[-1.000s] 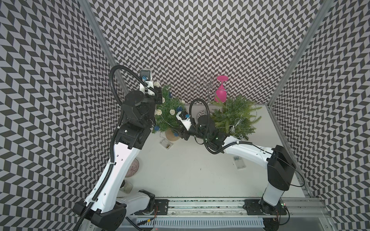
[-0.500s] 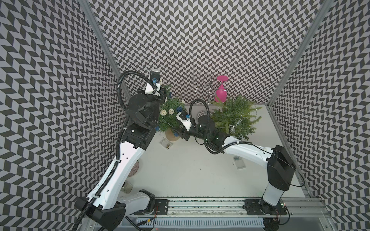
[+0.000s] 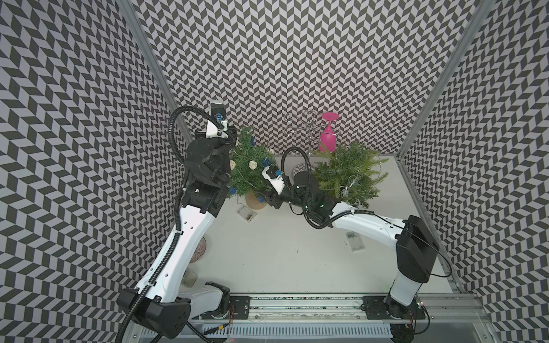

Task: Wrap string light around the christmas tree
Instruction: Wrap the light string around the Christmas tree.

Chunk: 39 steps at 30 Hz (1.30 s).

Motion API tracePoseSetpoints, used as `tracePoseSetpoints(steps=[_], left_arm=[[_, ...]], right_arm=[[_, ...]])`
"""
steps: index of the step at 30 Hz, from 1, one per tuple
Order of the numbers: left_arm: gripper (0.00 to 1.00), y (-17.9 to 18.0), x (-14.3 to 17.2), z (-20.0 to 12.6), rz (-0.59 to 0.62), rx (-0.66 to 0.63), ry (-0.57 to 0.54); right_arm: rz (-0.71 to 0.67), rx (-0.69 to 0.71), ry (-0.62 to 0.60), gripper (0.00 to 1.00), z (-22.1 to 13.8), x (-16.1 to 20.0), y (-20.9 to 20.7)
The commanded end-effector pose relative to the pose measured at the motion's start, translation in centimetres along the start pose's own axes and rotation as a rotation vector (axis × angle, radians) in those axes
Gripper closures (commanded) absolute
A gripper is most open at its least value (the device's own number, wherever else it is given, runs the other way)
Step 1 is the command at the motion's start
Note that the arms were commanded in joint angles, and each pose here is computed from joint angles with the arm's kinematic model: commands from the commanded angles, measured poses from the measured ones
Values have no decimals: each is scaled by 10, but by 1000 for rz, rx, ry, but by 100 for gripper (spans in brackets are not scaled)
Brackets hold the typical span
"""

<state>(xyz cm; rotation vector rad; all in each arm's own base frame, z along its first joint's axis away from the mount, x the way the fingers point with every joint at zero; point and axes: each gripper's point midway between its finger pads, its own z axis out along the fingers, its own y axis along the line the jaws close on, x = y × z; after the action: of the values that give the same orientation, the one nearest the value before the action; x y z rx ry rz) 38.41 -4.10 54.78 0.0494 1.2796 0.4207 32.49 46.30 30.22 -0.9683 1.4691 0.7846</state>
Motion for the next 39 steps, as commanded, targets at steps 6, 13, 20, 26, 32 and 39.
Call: tracePoseSetpoints(steps=[6,13,20,26,32,39], left_arm=[[100,13,18,31,-9,-121,23],[100,9,23,54,7,-173,19],[100,-24,30,59,-86,-12,-23],[100,-45,51,64,-224,118,35],[93,-43,74,67,-347,209,61],[99,-58,94,73,-441,377,133]], right_arm=[[3,-17,-4,46,4,10,-3],[4,-17,7,47,5,15,-5],[10,-12,15,47,5,21,-10],[12,-22,10,47,4,21,-10],[14,-18,15,47,5,24,-11],[20,-21,11,47,5,21,-11]])
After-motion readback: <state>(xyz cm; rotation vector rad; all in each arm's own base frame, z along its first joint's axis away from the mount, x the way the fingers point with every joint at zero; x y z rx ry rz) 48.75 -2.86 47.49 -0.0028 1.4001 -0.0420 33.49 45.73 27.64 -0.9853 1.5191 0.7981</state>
